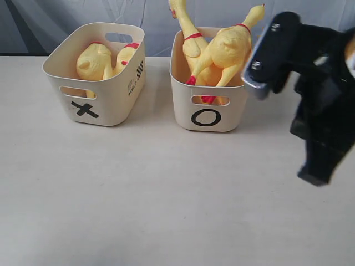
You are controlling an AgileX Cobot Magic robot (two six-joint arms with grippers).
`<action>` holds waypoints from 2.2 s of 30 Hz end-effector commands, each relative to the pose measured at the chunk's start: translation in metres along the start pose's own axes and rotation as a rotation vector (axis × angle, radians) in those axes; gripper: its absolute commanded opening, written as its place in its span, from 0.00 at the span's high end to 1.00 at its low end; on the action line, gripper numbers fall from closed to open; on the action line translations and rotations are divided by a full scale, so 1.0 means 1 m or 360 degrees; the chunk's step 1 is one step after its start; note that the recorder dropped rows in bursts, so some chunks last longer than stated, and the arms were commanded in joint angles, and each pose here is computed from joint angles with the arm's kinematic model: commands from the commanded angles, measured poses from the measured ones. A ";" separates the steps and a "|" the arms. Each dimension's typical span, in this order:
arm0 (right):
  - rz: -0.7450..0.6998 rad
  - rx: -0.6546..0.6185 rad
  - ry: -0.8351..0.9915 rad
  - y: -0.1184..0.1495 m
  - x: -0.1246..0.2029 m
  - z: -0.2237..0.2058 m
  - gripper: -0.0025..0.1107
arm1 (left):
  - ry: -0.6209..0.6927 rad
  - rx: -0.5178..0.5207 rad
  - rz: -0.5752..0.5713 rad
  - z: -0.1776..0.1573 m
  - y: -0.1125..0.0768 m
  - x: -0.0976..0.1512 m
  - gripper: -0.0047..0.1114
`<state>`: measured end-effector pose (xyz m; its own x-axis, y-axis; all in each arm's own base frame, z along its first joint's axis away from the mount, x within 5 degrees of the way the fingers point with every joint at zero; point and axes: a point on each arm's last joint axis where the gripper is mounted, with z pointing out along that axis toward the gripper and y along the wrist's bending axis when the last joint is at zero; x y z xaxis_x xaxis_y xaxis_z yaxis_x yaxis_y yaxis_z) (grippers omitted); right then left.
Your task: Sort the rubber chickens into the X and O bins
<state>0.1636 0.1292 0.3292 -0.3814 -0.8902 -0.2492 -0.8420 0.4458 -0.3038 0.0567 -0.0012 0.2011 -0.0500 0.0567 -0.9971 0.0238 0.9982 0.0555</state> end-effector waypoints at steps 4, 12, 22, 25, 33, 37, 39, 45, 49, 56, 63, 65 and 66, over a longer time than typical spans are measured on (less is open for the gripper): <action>0.0358 0.0024 -0.0772 0.043 0.114 -0.097 0.99 | -0.0007 0.0001 -0.0010 0.000 0.000 0.000 0.96; 0.0428 0.0241 -0.1493 0.083 0.222 -0.139 0.99 | -0.0007 0.0001 -0.0010 0.000 0.000 0.000 0.96; 0.0920 0.0894 -0.1320 0.105 0.238 -0.145 0.99 | -0.0007 0.0001 -0.0010 0.000 0.000 0.000 0.96; 0.1180 0.1281 -0.1269 0.105 0.239 -0.155 0.99 | -0.0007 0.0001 -0.0010 0.000 0.000 0.000 0.96; 0.1319 0.1719 -0.1360 0.108 0.206 -0.154 0.99 | -0.0007 0.0001 -0.0010 0.000 0.000 0.000 0.96; 0.1455 0.1532 -0.1611 0.087 0.188 -0.115 0.99 | -0.0007 0.0001 -0.0010 0.000 0.000 0.000 0.96; 0.1433 0.1507 -0.1703 0.077 0.183 -0.092 0.99 | -0.0007 0.0001 -0.0010 0.000 0.000 0.000 0.96; 0.1487 0.1341 -0.1721 0.063 0.181 -0.010 0.99 | -0.0007 0.0001 -0.0010 0.000 0.000 0.000 0.96; 0.1753 0.1075 -0.1668 0.067 0.185 0.035 0.99 | -0.0007 0.0001 -0.0010 0.000 0.000 0.000 0.96; 0.1737 0.1046 -0.1482 0.072 0.192 0.066 0.99 | -0.0007 0.0001 -0.0010 0.000 0.000 0.000 0.96; 0.1774 0.0978 -0.1321 0.076 0.196 0.077 0.99 | -0.0007 0.0001 -0.0010 0.000 0.000 0.000 0.96; 0.1661 0.1021 -0.1277 0.076 0.196 0.077 0.99 | -0.0007 0.0001 -0.0010 0.000 0.000 0.000 0.96; 0.1623 0.1029 -0.1264 0.076 0.196 0.077 0.99 | -0.0007 0.0001 -0.0010 0.000 0.000 0.000 0.96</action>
<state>0.0549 -0.0034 0.1880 -0.1939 0.1042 -0.9755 0.0725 0.9931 0.0916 0.0567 -0.0012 0.2011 -0.0500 0.0567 -0.9971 0.0238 0.9982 0.0555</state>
